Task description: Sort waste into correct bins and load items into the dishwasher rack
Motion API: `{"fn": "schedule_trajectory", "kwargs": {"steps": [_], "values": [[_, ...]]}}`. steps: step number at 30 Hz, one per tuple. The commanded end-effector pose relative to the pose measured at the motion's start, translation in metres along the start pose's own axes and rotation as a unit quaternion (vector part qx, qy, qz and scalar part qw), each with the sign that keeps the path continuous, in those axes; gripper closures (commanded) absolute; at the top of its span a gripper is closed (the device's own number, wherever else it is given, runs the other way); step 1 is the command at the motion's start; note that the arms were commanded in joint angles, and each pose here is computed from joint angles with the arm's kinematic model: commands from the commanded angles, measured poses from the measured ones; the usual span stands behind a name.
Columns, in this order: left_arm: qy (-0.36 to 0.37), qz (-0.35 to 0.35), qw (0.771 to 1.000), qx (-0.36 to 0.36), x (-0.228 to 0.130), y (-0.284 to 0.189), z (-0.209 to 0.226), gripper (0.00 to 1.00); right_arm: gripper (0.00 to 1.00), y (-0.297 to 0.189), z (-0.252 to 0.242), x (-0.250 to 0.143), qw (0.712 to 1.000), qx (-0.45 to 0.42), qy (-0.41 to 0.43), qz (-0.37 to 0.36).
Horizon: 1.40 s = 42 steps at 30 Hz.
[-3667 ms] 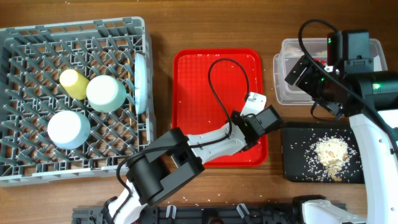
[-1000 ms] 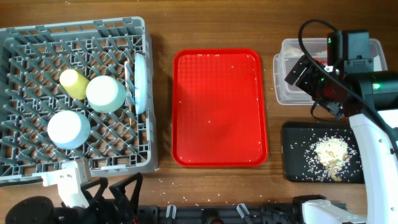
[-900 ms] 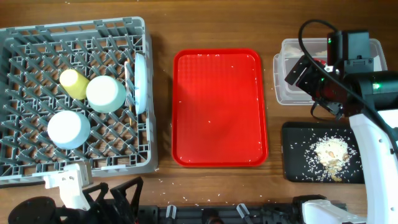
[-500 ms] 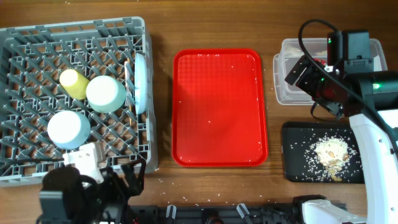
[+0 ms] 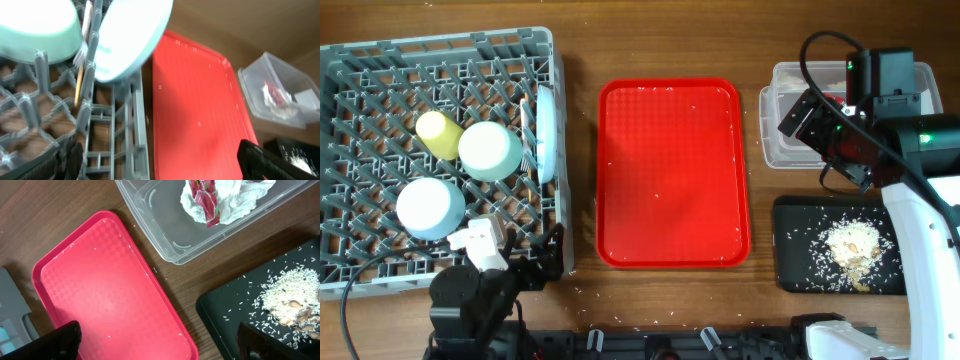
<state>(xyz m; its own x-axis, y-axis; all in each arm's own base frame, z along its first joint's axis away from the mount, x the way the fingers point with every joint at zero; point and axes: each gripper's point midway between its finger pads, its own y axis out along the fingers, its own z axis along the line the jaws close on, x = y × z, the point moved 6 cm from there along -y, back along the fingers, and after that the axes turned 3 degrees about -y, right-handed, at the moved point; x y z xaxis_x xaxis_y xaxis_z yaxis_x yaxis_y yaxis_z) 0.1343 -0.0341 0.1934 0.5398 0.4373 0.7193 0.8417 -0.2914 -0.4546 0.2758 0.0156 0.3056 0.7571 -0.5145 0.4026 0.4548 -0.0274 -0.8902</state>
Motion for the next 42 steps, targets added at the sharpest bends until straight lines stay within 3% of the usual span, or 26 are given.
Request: {"fn": "schedule_trajectory", "kwargs": {"steps": [1,15,23,35,42], "values": [[0.009,-0.042,0.999,0.005,0.001,0.011,0.009,0.00,0.00,0.002,-0.001,0.003,1.000,-0.009,-0.004,-0.004],[0.034,-0.093,0.994,0.044,-0.004,0.025,0.031,0.00,0.00,0.002,-0.001,0.003,1.000,-0.009,-0.004,-0.004],[0.133,-0.168,0.977,0.013,0.022,0.021,0.014,0.00,0.00,0.002,-0.001,0.003,1.000,-0.009,-0.004,-0.004],[0.159,-0.273,0.947,-0.055,0.028,0.041,0.011,0.00,0.00,0.002,-0.001,0.003,1.000,-0.009,-0.004,-0.004],[0.191,-0.248,0.949,-0.034,0.020,0.047,0.017,0.00,0.00,0.002,-0.001,0.003,1.000,-0.009,-0.005,-0.004]]}}
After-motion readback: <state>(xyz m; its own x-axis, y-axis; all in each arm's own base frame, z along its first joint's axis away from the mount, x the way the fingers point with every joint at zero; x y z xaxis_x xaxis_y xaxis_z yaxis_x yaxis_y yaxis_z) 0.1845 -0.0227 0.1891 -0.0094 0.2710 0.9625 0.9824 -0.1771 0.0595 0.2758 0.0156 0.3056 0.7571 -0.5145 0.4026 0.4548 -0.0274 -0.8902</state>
